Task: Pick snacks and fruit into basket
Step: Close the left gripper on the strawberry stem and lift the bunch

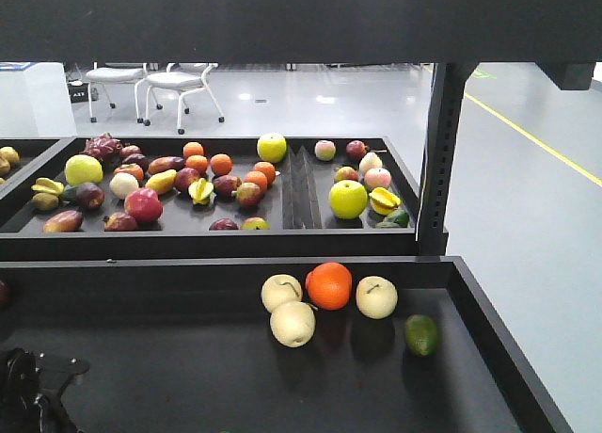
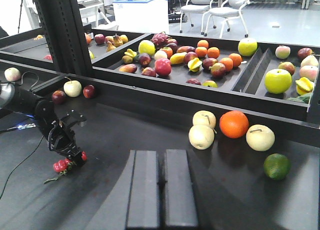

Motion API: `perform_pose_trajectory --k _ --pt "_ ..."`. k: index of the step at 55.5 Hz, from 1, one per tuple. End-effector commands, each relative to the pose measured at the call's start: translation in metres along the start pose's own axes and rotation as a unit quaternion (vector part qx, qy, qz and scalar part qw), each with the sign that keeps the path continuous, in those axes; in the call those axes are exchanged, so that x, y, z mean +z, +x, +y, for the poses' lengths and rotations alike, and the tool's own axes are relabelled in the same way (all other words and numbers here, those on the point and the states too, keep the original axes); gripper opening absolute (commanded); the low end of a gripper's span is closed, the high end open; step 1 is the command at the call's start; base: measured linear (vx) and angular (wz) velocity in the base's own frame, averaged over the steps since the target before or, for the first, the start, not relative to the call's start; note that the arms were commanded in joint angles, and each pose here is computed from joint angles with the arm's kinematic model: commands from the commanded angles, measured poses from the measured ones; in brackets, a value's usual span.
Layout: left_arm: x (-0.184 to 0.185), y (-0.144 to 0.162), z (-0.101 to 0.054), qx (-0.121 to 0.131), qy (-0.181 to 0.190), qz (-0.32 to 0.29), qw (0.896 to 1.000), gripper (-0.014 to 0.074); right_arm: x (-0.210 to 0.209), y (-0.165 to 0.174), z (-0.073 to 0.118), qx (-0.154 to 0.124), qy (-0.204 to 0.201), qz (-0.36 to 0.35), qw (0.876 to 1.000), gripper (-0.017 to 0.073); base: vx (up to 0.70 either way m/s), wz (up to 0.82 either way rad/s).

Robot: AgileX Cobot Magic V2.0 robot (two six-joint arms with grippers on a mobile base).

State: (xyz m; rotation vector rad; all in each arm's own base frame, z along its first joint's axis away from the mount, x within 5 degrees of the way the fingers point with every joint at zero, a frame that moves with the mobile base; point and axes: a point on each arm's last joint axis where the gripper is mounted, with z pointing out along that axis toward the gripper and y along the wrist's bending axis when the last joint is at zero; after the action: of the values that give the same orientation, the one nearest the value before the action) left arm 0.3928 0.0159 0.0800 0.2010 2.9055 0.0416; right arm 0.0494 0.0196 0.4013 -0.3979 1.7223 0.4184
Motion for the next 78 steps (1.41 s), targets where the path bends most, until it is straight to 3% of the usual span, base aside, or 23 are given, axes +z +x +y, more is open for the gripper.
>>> perform_pose_trajectory --k 1,7,15,35,47,60,78 --pt "-0.016 -0.014 0.004 -0.006 -0.011 -0.041 0.999 0.0619 -0.003 -0.014 0.001 -0.006 -0.007 -0.047 0.999 -0.0007 0.0 0.0" --pt "-0.008 -0.009 0.004 -0.004 -0.015 -0.022 1.0 0.0615 -0.003 -0.014 0.001 -0.006 -0.007 -0.047 0.999 -0.0007 0.0 0.0" --pt "-0.003 -0.008 0.006 -0.02 -0.021 -0.016 0.999 0.0611 -0.003 -0.014 0.001 -0.006 -0.007 -0.047 0.999 -0.0007 0.0 0.0" --pt "-0.003 -0.007 0.005 -0.02 -0.021 -0.009 1.0 0.0564 -0.003 -0.014 0.001 -0.006 -0.007 -0.047 0.999 -0.0007 0.0 0.0" --pt "-0.006 -0.004 0.006 -0.01 -0.026 0.007 1.0 0.0382 -0.003 -0.014 0.001 -0.007 -0.006 -0.047 0.999 -0.0007 0.0 0.0" --pt "-0.04 -0.013 0.008 -0.012 -0.033 -0.032 0.999 0.0 -0.003 -0.016 0.002 -0.007 -0.009 -0.057 0.998 -0.0007 0.0 0.0" --pt "-0.114 -0.017 0.007 -0.033 -0.03 -0.098 0.994 -0.0005 -0.003 -0.015 0.001 -0.007 -0.006 -0.048 0.999 -0.0007 0.0 0.0"
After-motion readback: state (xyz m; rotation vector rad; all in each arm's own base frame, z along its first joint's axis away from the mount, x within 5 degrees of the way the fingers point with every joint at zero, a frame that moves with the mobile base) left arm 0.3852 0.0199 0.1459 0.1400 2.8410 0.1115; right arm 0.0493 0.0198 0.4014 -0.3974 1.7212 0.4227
